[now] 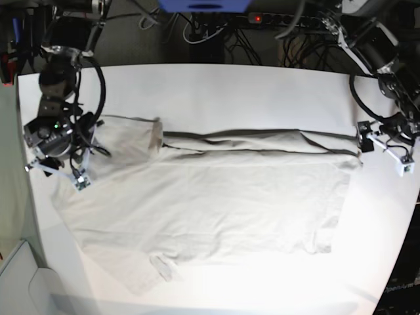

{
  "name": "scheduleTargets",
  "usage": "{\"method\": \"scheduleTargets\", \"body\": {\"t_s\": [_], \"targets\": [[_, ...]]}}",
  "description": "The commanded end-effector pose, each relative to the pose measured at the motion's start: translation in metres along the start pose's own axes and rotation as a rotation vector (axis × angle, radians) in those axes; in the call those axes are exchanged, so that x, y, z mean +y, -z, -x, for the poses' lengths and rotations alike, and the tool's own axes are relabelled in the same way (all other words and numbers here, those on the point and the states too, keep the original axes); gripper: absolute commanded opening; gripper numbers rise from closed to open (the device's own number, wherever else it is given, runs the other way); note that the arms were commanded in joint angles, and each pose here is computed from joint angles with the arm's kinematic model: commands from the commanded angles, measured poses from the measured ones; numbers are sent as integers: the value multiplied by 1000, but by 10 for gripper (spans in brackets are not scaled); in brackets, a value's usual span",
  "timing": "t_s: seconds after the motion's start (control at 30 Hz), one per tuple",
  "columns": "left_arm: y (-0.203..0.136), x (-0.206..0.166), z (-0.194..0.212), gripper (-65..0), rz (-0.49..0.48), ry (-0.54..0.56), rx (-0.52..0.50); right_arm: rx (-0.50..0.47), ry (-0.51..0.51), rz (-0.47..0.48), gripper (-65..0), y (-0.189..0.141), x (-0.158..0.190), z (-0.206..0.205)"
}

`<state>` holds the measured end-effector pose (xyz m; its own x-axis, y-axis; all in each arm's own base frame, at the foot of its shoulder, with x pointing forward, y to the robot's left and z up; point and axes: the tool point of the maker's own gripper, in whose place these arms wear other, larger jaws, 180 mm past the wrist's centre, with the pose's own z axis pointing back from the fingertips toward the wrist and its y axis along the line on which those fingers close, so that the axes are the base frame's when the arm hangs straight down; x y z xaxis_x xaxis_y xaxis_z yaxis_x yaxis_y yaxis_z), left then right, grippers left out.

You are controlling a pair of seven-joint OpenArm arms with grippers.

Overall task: Layout the t-shirt on the table in an organized manner, then fold the t-shirt properly
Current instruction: 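Open both grippers and release the folded collar edge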

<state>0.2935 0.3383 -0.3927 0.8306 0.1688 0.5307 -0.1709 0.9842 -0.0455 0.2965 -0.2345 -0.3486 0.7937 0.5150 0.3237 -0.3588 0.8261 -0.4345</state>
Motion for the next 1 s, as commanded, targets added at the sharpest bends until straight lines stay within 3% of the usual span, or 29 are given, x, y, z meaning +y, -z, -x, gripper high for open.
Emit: {"method": "scheduleTargets", "body": {"t_s": [0.0, 0.13, 0.5, 0.53, 0.77, 0.87, 0.97], "targets": [[-3, -4, -19, 0, 30, -1, -76, -41, 7, 24, -284, -7, -7, -10], [1, -15, -18, 0, 81, -14, -107, -14, -2, 3, -284, -7, 6, 7], [8, -45, -34, 0, 128, 79, -169, 25, 48, -43, -284, -3, 25, 26], [9, -49, -35, -21, 135, 89, -173, 27, 48, -48, -284, -3, 27, 26], [23, -61, -24, -325, 169, 94, -130, 54, 58, -104, -281, 8, 44, 30], [24, -59, -22, -398, 168, 87, -125, 63, 63, -140, -281, 19, 52, 29], [23, -57, -23, -414, 164, 89, -125, 53, 69, -173, -281, 29, 60, 29]]}}
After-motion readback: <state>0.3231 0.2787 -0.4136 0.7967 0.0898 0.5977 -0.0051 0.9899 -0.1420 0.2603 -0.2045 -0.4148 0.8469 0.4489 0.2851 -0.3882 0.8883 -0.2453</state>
